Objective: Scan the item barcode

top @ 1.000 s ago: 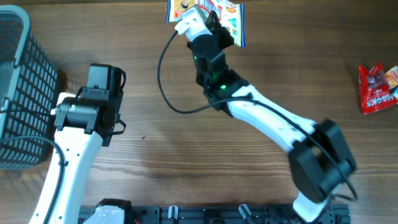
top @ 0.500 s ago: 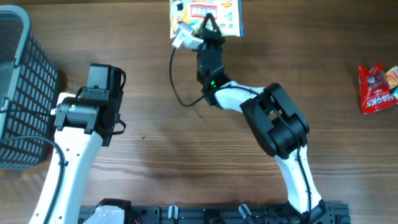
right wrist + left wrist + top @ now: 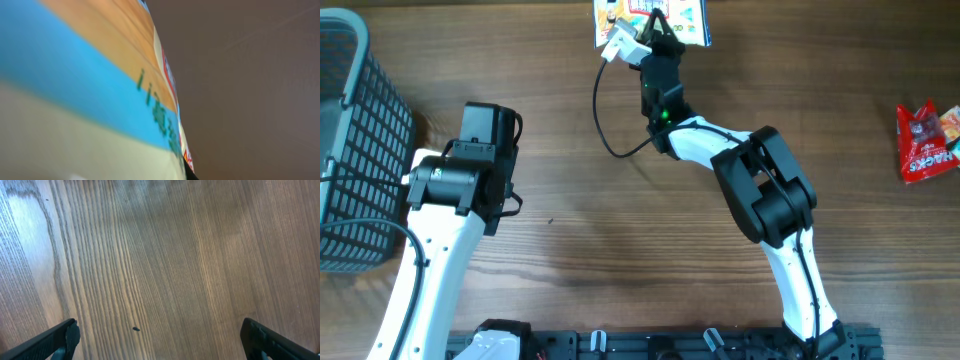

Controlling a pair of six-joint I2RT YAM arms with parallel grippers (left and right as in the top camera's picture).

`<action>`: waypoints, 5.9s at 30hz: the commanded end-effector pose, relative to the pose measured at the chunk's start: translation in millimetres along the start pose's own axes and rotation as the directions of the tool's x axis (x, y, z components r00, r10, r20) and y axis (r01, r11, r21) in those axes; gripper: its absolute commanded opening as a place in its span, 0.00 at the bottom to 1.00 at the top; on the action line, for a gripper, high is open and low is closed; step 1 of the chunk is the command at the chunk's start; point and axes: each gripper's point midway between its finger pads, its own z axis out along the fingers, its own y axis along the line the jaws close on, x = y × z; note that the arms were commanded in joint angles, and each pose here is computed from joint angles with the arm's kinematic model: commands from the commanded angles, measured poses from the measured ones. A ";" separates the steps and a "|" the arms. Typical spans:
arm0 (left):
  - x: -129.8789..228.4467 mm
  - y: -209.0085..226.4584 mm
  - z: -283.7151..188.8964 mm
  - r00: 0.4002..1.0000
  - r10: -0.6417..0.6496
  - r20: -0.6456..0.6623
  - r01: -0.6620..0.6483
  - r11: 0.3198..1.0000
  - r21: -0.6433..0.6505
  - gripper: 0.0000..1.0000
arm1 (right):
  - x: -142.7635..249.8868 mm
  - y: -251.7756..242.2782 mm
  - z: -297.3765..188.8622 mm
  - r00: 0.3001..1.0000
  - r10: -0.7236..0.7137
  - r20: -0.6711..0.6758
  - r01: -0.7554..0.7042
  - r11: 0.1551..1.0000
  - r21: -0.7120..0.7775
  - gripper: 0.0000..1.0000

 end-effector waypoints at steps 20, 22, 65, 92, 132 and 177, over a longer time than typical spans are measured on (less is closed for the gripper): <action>-5.7 -2.7 -2.2 1.000 0.003 0.019 -0.003 1.000 0.005 1.00 | 366.3 -200.1 -73.3 0.422 0.534 -0.733 0.284 0.690 0.666 0.04; -5.7 -2.7 -2.2 1.000 0.003 0.019 -0.003 1.000 0.005 1.00 | 410.9 -223.2 -104.5 0.298 0.573 -0.763 0.397 0.653 0.645 0.05; -5.7 -2.7 -2.2 1.000 0.003 0.019 -0.003 1.000 0.005 1.00 | 156.1 -192.0 -102.2 0.603 0.412 -0.683 0.100 0.811 0.577 0.98; -5.7 -2.7 -2.2 1.000 0.003 0.020 -0.003 1.000 0.005 1.00 | 69.9 -91.6 -219.8 0.533 0.406 -0.742 -0.773 0.590 -0.233 1.00; -5.7 -2.7 -2.2 1.000 0.003 0.020 -0.003 1.000 0.005 1.00 | 71.8 -162.6 -369.2 0.123 0.411 -0.903 -0.982 0.179 -0.053 1.00; -5.7 -2.7 -2.2 1.000 0.003 0.019 -0.003 1.000 0.005 1.00 | 150.8 -136.2 -348.4 0.330 0.942 -0.066 -0.913 0.301 -0.276 1.00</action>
